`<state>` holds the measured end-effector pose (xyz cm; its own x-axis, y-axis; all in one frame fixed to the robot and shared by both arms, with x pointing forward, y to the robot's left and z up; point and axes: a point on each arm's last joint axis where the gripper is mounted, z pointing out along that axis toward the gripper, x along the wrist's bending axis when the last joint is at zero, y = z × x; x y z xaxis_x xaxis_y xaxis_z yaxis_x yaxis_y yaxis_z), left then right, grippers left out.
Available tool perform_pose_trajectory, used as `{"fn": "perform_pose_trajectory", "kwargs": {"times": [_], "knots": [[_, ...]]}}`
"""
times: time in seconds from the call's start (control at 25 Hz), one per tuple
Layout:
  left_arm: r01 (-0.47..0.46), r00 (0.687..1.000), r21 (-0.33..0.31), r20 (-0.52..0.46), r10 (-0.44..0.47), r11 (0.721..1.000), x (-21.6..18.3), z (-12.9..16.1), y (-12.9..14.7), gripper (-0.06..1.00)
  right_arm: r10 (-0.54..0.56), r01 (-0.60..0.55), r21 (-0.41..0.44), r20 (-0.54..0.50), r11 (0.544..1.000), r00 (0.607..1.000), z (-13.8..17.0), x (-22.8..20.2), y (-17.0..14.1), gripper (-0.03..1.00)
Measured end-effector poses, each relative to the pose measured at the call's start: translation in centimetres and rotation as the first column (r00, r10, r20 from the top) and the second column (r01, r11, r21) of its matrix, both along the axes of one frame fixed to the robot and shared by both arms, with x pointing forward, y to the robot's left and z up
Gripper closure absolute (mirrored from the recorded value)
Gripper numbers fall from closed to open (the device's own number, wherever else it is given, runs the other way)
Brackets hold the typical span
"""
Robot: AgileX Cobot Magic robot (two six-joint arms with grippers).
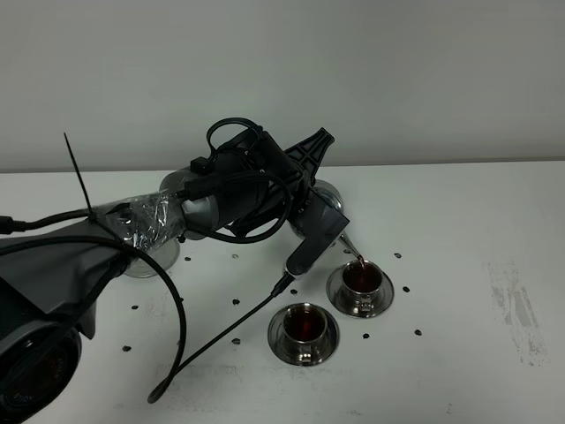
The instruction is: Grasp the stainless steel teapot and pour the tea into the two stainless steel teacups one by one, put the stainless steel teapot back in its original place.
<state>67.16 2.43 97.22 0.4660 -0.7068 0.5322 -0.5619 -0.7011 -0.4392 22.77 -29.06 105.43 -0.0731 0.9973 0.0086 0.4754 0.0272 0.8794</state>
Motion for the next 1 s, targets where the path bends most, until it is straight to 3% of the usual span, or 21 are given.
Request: {"fn": "perform_pose_trajectory", "kwargs": {"times": [0.4,0.52,0.6,0.72,0.84,0.96,1.0], "knots": [[-0.153,0.978,-0.088,-0.154,0.139,0.984,-0.8,1.4,1.6,0.72,0.0,0.0,0.0,0.0,1.0,1.0,0.0,0.0,0.0,0.52],[-0.247,0.954,-0.162,-0.211,0.211,0.955,-0.7,1.6,2.2,0.72,0.0,0.0,0.0,0.0,1.0,1.0,0.0,0.0,0.0,0.52],[-0.325,0.931,-0.226,-0.25,0.268,0.918,-0.6,2.0,2.7,0.72,0.0,0.0,0.0,0.0,1.0,1.0,0.0,0.0,0.0,0.52],[-0.482,0.863,-0.335,-0.341,0.372,0.81,-0.4,2.5,3.4,0.72,0.0,0.0,0.0,0.0,1.0,1.0,0.0,0.0,0.0,0.52],[-0.69,0.719,-0.41,-0.489,0.495,0.597,-0.2,2.7,4.3,0.72,0.0,0.0,0.0,0.0,1.0,1.0,0.0,0.0,0.0,0.52],[-0.837,0.546,-0.393,-0.619,0.564,0.38,-0.2,2.4,5.0,0.72,0.0,0.0,0.0,0.0,1.0,1.0,0.0,0.0,0.0,0.52],[-0.868,0.497,-0.377,-0.65,0.575,0.323,-0.3,2.4,5.1,0.72,0.0,0.0,0.0,0.0,1.0,1.0,0.0,0.0,0.0,0.52]]}}
